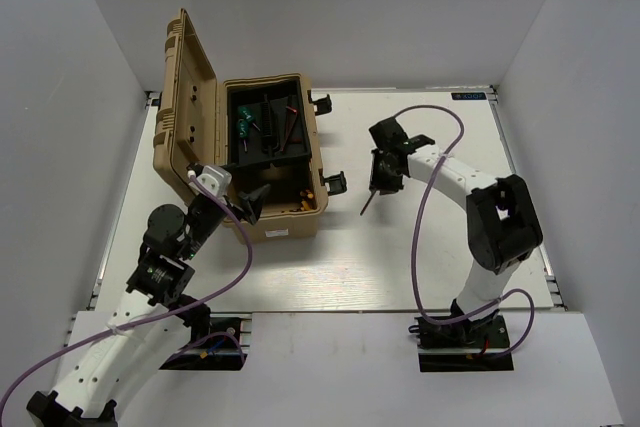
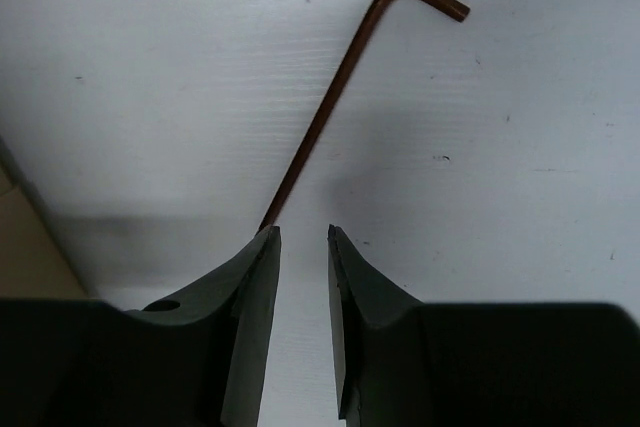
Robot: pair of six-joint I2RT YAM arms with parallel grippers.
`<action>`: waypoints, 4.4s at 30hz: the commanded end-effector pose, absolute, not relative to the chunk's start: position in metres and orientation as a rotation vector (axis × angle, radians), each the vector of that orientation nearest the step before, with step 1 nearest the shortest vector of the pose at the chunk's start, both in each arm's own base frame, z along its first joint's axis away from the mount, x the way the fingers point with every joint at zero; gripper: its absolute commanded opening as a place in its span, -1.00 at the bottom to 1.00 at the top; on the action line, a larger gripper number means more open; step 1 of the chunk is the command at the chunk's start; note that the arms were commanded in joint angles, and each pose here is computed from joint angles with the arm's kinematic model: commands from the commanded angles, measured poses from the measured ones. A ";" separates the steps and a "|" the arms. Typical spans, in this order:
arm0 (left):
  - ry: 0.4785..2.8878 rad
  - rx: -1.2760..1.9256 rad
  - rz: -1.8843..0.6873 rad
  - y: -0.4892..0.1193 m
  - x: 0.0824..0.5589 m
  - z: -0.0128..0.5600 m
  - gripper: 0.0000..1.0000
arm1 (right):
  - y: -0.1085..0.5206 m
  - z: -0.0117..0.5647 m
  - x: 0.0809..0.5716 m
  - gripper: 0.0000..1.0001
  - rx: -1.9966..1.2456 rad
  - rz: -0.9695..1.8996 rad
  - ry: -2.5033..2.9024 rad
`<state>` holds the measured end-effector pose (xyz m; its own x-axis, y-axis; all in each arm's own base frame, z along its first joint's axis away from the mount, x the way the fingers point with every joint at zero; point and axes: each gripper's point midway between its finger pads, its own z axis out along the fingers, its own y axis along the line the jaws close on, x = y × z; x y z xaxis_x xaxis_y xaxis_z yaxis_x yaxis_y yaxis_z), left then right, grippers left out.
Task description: Sort the tools into containers
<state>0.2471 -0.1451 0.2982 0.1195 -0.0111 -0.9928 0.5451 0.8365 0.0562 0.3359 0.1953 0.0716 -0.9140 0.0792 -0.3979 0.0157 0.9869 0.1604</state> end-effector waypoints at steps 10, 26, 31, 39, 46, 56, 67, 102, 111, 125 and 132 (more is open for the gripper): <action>1.375 0.481 -0.446 -0.148 0.245 0.312 0.91 | 0.208 0.049 0.364 -0.44 0.205 0.212 2.697; 1.384 0.483 -0.446 -0.149 0.246 0.310 0.91 | 0.198 0.008 0.359 -0.41 0.224 0.095 2.777; 1.384 0.483 -0.446 -0.149 0.246 0.310 0.91 | 0.192 -0.004 0.355 -0.76 0.210 0.078 2.793; 1.383 0.481 -0.432 -0.147 0.247 0.310 0.91 | 0.189 0.008 0.356 -1.00 0.231 0.140 2.786; 1.381 0.489 -0.438 -0.148 0.245 0.308 0.91 | 0.221 0.113 0.400 -1.00 -0.149 0.399 2.530; 1.321 0.482 -0.433 -0.144 0.239 0.315 0.94 | 0.288 0.283 0.434 -1.00 -0.671 0.637 2.058; 1.348 0.479 -0.424 -0.146 0.246 0.309 0.94 | 0.380 0.317 0.444 -1.00 -0.769 1.144 1.824; 1.029 0.175 -0.312 -0.098 0.241 0.556 -1.00 | 0.326 0.323 0.438 -1.00 -0.820 0.623 1.867; 1.300 -0.376 0.369 0.039 0.250 0.507 -1.00 | 0.214 0.227 0.359 -1.00 -0.851 0.477 2.218; 1.407 -0.430 0.580 0.060 0.260 0.455 -0.93 | 0.148 0.118 0.271 -1.00 -0.693 0.574 2.418; 1.520 -0.471 0.556 0.076 0.283 0.425 -0.93 | 0.135 0.119 0.262 -1.00 -0.602 0.612 2.368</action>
<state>0.2815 0.0699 0.4378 0.0030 0.0968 -0.9953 -0.6259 0.7764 0.0736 0.2468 0.1307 0.0945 -0.7760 -0.3079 -0.5505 -0.5201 0.8062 0.2822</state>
